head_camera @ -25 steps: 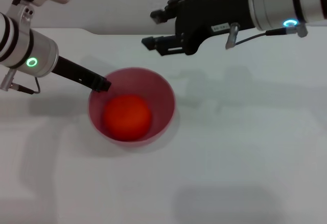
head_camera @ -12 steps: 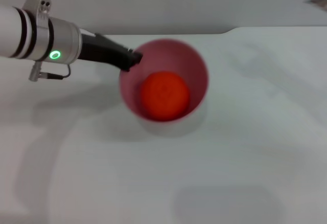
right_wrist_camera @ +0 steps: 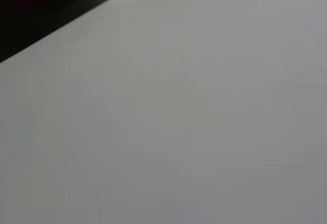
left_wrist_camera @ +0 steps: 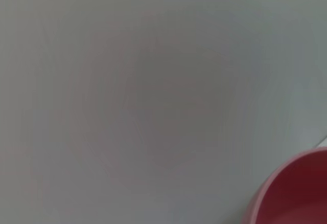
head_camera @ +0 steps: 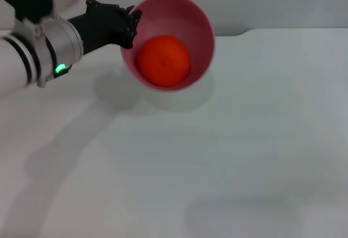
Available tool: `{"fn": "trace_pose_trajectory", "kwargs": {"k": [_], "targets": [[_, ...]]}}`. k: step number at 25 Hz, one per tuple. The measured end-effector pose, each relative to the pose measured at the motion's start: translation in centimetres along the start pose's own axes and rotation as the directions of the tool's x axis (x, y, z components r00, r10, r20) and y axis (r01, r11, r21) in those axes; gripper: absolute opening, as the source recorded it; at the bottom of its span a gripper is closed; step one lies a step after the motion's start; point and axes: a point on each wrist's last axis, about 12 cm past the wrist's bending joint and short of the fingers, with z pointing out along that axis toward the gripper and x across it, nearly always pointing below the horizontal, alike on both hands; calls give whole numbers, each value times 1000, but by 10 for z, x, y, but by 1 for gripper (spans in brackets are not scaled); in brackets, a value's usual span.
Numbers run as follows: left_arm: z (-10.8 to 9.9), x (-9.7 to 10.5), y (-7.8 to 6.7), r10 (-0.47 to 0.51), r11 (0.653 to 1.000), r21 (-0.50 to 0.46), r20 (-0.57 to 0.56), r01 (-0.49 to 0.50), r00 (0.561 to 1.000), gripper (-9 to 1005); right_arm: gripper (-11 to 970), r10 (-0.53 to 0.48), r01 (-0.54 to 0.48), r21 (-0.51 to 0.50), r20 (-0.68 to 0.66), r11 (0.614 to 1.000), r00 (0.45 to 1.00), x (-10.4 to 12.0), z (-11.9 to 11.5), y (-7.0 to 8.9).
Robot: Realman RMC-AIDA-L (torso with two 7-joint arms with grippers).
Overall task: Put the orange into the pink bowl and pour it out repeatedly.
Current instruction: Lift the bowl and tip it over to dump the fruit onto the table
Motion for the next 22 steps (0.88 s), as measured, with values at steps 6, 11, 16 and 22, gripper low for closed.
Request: {"fn": "trace_pose_trajectory", "kwargs": {"k": [6,11,16,22], "targets": [[-4,13,-17,243,956,-162,-16,-243,970,42,555,-30,25,72,69,997,997,-15,-21,-10],[-7,16,-41,458,853,-267,-29,-448,889,42,556,-25,19,77,78,997,997,-15,-24,-10],[-11,15,-63,614,719,-386,-38,-578,789,42,556,-14,8,69,77,998,997,-12,-21,-8],[-14,14,-80,682,633,-476,-30,-610,731,42,556,-3,-1,63,75,998,997,-9,-18,-7]]}}
